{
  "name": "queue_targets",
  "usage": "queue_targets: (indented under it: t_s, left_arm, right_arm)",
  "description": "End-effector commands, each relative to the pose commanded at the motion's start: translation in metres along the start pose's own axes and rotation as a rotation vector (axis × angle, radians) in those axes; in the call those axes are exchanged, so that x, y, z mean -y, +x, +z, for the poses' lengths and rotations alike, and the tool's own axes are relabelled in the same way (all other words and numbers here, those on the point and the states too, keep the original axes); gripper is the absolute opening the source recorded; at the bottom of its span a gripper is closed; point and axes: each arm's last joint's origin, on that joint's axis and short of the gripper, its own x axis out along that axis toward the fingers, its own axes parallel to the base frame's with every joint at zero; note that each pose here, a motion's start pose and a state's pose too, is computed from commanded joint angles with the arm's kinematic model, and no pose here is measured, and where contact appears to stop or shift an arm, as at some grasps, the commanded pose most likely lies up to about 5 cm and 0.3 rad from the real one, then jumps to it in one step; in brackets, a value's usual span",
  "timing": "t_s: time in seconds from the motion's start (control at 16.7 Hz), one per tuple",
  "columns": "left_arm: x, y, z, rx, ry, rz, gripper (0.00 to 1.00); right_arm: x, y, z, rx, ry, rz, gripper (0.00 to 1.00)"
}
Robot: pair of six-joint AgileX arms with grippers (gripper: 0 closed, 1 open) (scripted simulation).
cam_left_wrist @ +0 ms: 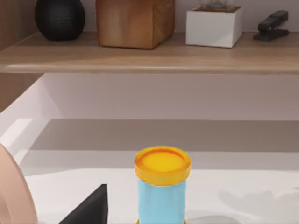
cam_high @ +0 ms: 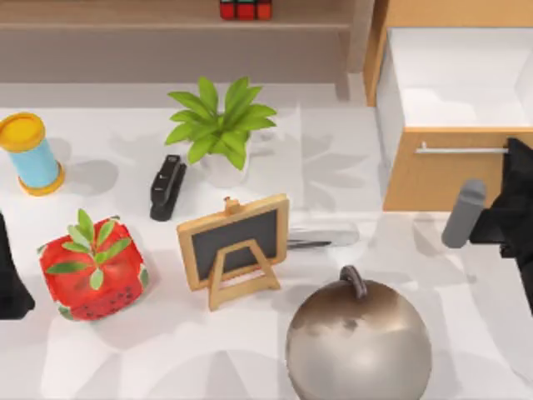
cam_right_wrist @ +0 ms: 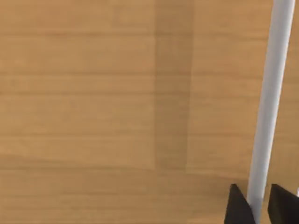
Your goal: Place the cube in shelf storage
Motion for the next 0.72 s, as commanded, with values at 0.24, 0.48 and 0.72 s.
queue_targets:
  t_s: [0.24, 0.48, 0.72]
  left_arm:
    - [0.0000, 0.0000, 0.0000, 0.000, 0.000, 0.000, 1.00]
    - [0.0000, 0.0000, 0.0000, 0.000, 0.000, 0.000, 1.00]
    - [0.0000, 0.0000, 0.0000, 0.000, 0.000, 0.000, 1.00]
  right_arm:
    - [0.0000, 0.0000, 0.0000, 0.000, 0.000, 0.000, 0.00]
    - [0.0000, 0.0000, 0.0000, 0.000, 0.000, 0.000, 0.00]
    - [0.0001, 0.0078, 0.0012, 0.003, 0.004, -0.002, 0.00]
